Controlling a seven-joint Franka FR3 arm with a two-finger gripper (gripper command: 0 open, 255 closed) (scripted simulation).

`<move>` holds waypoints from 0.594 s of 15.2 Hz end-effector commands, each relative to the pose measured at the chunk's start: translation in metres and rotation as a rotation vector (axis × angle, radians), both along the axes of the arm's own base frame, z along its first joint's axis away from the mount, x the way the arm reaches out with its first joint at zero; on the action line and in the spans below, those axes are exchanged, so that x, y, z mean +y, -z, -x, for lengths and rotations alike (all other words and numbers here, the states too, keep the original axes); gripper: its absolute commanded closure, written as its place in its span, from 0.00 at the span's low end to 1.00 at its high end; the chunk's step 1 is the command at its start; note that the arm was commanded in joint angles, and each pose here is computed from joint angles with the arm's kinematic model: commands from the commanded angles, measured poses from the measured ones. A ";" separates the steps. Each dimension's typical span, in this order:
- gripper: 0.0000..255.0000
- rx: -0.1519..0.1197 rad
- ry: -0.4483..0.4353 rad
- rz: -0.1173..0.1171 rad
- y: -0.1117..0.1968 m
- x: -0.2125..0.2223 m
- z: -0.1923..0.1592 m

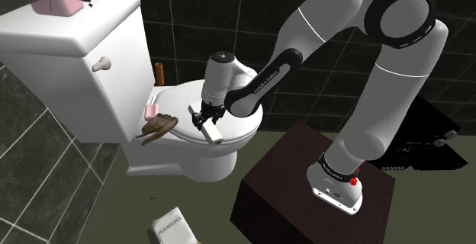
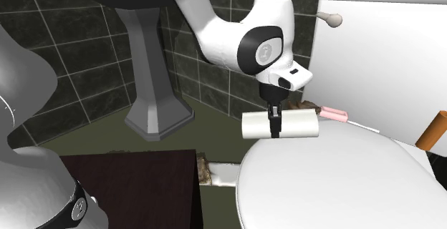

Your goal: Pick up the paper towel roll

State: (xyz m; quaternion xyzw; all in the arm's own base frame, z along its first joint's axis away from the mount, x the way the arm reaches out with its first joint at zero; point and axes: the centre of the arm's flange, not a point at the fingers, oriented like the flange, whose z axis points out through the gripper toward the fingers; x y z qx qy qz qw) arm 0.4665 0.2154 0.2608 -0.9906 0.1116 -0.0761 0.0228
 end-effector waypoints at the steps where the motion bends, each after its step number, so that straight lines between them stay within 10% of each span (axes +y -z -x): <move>1: 1.00 0.000 0.000 0.000 -0.010 0.000 0.001; 9: 1.00 0.000 0.000 0.000 -0.052 0.000 0.001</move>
